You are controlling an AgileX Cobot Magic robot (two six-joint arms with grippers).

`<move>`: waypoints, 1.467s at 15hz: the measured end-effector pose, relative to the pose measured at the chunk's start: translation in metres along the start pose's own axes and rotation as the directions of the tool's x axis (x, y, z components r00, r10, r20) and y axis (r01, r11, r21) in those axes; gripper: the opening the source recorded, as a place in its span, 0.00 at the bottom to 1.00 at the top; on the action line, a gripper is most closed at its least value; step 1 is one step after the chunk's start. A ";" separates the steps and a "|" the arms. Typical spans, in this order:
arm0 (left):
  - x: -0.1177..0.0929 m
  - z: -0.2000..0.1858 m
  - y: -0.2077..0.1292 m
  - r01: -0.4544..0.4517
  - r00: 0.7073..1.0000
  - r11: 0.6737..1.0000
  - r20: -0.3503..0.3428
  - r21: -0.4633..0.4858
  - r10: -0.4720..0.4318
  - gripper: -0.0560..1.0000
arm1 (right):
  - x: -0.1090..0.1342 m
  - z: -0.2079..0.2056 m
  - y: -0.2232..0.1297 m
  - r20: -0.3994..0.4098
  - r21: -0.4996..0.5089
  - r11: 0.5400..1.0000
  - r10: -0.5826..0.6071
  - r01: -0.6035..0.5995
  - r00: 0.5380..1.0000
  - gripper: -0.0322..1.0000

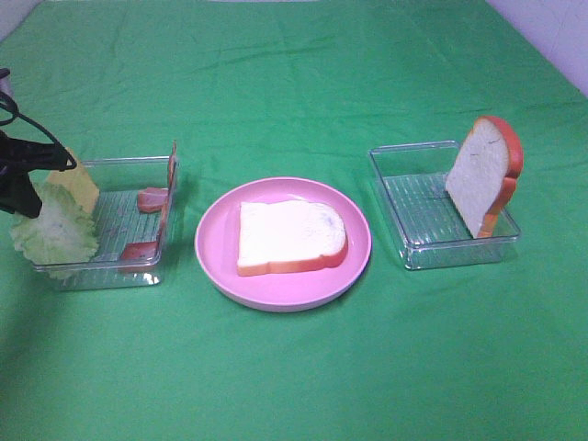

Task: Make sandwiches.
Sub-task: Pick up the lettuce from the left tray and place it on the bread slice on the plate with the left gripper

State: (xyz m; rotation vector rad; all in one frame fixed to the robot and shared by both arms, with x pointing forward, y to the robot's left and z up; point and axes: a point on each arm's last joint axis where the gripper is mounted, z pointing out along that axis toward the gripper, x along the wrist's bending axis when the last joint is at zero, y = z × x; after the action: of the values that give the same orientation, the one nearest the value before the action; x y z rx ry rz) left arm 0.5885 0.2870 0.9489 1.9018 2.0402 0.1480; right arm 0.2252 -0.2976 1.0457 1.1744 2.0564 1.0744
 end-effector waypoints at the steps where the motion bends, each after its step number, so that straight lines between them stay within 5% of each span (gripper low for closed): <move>1: 0.000 0.000 0.000 0.005 1.000 1.000 0.004 0.001 -0.005 0.05 | 0.000 0.000 0.000 0.000 0.000 1.000 0.000 0.000 1.000 0.75; 6: -0.019 -0.048 0.025 0.032 0.993 0.992 0.117 -0.120 -0.018 0.05 | 0.000 0.000 0.000 0.000 0.000 1.000 0.000 0.000 1.000 0.75; 10: -0.041 -0.073 0.036 0.055 0.951 0.982 0.311 -0.182 0.005 0.05 | 0.000 0.000 0.000 0.000 0.000 1.000 0.000 0.000 1.000 0.75; 14: -0.063 -0.088 0.043 0.129 0.840 0.961 0.542 -0.246 0.026 0.05 | 0.000 0.000 0.000 0.000 0.000 1.000 0.000 0.000 1.000 0.75; 15: -0.084 -0.095 0.046 0.136 0.766 0.942 0.636 -0.305 0.095 0.05 | 0.000 0.000 0.000 0.000 0.000 1.000 0.000 0.000 1.000 0.75; 17: -0.119 -0.094 0.041 0.106 0.686 0.936 0.706 -0.335 0.175 0.05 | 0.000 0.000 0.000 0.000 0.000 1.000 0.000 0.000 1.000 0.75; 22: -0.186 -0.041 0.015 0.005 0.589 0.975 0.789 -0.221 0.176 0.05 | 0.000 0.000 0.000 0.000 0.000 1.000 0.000 0.000 1.000 0.75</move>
State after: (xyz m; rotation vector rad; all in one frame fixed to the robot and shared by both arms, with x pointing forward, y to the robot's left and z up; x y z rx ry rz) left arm 0.5969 0.1116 1.0250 1.5077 1.2383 -0.4169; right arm 0.2252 -0.2976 1.0457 1.1744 2.0564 1.0744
